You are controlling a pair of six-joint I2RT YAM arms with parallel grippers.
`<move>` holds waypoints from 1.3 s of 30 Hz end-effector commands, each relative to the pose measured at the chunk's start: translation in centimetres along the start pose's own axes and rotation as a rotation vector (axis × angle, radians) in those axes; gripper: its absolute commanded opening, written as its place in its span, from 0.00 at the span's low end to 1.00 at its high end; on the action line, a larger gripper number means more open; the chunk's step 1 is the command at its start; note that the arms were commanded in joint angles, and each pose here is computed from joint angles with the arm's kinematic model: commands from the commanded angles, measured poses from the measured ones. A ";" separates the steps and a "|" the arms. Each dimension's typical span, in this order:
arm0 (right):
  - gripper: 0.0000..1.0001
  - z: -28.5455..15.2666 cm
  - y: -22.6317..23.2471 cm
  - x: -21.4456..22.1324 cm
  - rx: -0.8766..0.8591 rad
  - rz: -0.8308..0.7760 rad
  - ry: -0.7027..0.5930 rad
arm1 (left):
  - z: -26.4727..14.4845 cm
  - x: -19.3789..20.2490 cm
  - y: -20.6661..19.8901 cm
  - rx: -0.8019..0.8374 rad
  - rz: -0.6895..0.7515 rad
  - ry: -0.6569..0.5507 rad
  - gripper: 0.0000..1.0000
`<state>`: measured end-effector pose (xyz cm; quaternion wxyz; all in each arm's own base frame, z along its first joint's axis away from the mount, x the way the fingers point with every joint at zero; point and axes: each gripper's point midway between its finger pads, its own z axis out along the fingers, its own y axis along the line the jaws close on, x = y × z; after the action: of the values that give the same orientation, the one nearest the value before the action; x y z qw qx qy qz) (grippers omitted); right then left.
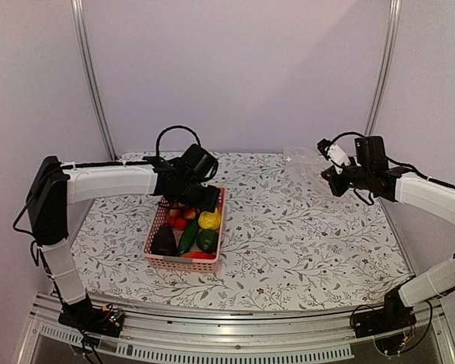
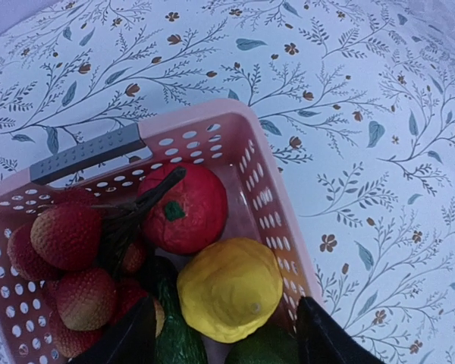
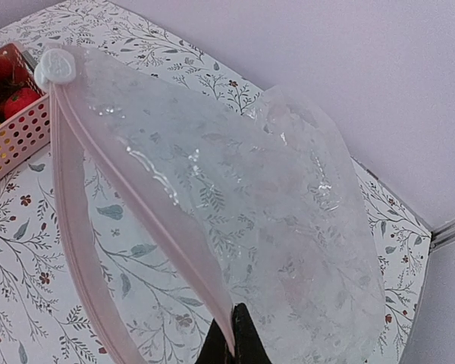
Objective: Place the food in the zip-top bag and seal the zipper
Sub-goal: Pick up the fake fruit from the bin.
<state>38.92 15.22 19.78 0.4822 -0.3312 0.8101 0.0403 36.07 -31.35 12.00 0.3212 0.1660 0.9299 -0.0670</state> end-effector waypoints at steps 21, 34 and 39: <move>0.00 0.8 0.1 1.4 0.002 -0.006 0.046 | 3.3 2.4 -1.3 -0.023 0.000 0.110 0.49; 0.00 1.2 0.4 1.9 -0.010 -0.002 0.063 | 4.7 2.0 -1.4 -0.043 0.035 0.104 0.43; 0.00 1.1 0.3 1.8 -0.006 -0.003 0.061 | 3.2 1.1 -1.3 -0.047 0.042 0.089 0.31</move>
<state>39.22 15.07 18.44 0.4671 -0.3340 0.8180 0.0329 36.92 -32.31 7.57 0.2790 0.1698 0.9447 -0.0307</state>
